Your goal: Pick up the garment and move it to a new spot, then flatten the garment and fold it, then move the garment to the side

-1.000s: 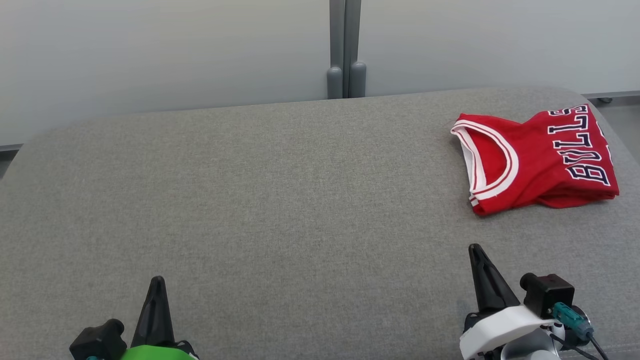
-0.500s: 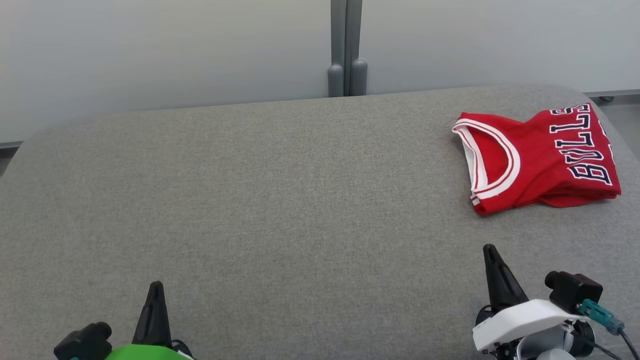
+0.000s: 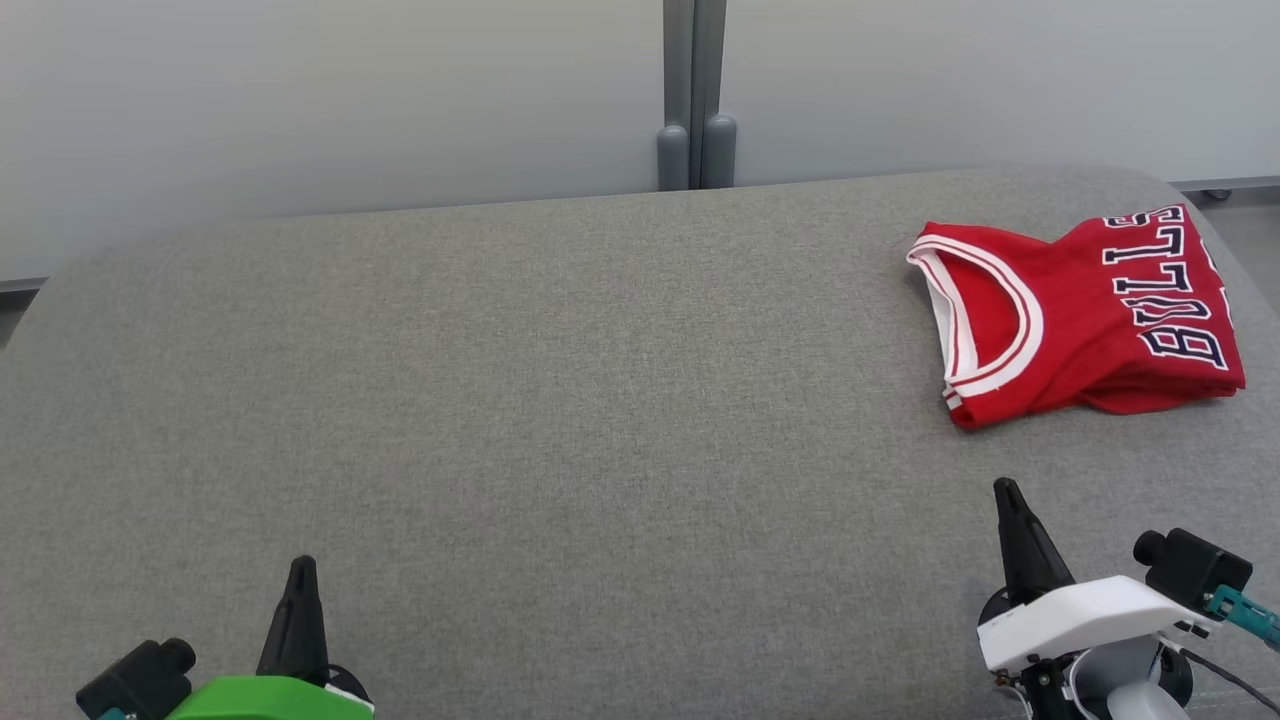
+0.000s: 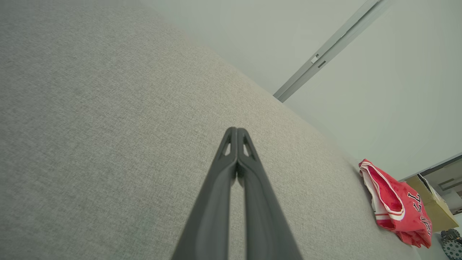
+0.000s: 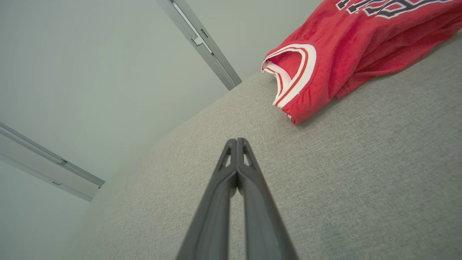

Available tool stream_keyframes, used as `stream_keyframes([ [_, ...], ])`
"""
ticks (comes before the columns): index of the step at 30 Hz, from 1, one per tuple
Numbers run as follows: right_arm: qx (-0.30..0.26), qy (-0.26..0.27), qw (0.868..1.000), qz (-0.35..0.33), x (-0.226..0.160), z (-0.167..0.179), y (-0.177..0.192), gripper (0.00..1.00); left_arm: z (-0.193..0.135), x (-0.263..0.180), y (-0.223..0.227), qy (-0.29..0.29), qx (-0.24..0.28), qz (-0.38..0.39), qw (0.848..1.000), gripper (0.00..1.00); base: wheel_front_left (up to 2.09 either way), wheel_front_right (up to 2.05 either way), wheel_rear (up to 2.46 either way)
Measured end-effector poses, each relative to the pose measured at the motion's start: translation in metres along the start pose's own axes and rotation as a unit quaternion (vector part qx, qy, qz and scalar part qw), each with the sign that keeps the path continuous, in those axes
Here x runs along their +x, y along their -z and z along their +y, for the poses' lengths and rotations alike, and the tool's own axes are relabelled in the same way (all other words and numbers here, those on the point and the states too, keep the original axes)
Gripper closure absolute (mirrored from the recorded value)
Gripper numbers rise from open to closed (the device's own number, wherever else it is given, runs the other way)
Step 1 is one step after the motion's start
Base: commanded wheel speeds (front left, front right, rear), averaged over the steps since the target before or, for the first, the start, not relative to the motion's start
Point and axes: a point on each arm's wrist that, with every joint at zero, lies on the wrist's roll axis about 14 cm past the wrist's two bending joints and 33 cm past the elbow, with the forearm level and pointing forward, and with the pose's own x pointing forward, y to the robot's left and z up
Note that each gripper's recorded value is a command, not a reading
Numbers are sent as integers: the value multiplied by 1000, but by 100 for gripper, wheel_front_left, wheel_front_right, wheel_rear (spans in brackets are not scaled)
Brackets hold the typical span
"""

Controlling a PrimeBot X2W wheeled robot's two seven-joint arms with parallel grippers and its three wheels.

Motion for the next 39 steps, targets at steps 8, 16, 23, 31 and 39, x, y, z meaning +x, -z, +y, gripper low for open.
stream_keyframes([
  [8,53,7,999,7,4,-6,-2,100,4,3,4,-6,-48,15,999,100,0,0,0],
  [16,107,16,994,13,7,-12,-3,100,5,8,0,-5,-92,17,996,100,0,0,0],
  [23,155,18,988,12,12,-15,-7,100,6,10,2,-6,-131,28,991,100,0,0,0],
  [31,208,22,978,14,15,-20,-9,100,5,14,1,-1,-177,33,984,100,0,0,0],
  [39,261,22,965,12,19,-23,-12,100,6,19,-2,1,-219,36,975,100,0,0,0],
])
